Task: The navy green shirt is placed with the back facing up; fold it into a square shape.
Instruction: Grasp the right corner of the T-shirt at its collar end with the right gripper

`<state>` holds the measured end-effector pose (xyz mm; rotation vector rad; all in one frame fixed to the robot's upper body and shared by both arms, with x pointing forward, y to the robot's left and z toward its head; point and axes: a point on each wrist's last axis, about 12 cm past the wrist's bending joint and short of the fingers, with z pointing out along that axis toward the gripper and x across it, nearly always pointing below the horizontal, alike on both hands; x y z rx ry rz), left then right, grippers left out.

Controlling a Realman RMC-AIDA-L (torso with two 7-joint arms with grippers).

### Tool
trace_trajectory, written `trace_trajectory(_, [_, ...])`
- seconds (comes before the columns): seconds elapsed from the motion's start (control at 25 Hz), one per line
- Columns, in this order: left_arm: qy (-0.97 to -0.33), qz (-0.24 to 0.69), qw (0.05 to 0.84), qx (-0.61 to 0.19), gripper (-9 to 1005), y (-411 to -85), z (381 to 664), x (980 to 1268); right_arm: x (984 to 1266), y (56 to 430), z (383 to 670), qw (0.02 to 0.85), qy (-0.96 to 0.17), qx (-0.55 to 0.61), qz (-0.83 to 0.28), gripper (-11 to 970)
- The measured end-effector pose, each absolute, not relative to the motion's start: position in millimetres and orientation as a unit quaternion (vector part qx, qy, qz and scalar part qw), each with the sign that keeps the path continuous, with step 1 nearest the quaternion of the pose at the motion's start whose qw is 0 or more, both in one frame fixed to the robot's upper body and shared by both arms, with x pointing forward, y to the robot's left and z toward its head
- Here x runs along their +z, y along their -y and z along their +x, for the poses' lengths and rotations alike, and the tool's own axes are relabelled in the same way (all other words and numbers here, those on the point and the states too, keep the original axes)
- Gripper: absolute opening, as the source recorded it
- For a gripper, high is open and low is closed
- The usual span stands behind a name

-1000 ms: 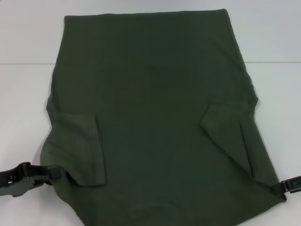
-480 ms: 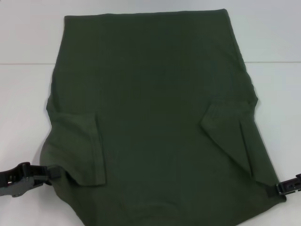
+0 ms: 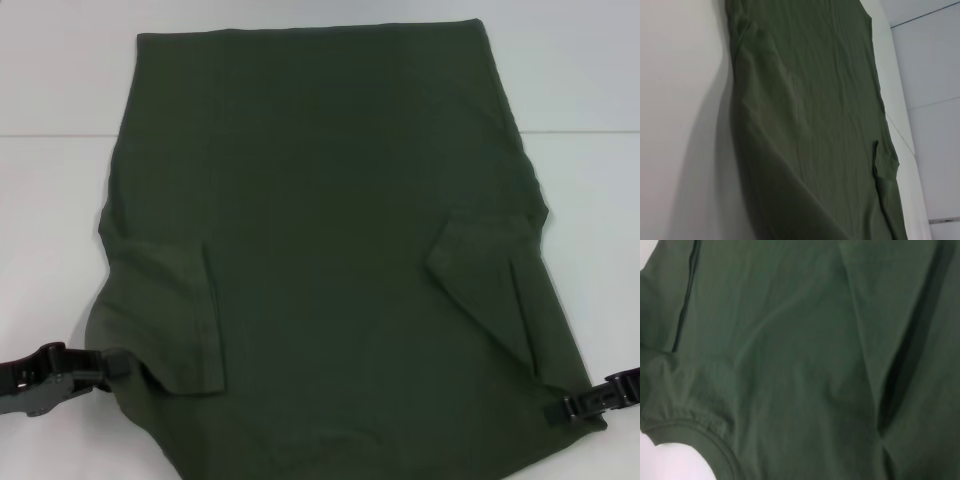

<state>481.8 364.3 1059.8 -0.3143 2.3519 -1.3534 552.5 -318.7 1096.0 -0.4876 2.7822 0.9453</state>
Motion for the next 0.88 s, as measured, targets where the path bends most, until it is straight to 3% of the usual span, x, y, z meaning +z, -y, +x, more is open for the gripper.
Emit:
trace_trajectory(0.24, [-0.843, -0.113, 0.204, -0.485, 42, -364.2, 482.0, 1059.9, 1095.3, 312.5, 553.3, 0.074, -0.928, 0.324, -0.170, 823])
trace_trajectory(0.88, [-0.843, -0.120, 0.205, -0.483, 42, -365.9, 480.7, 1058.6, 1104.6, 343.1, 550.8, 0.083, -0.937, 0.309, -0.140, 823])
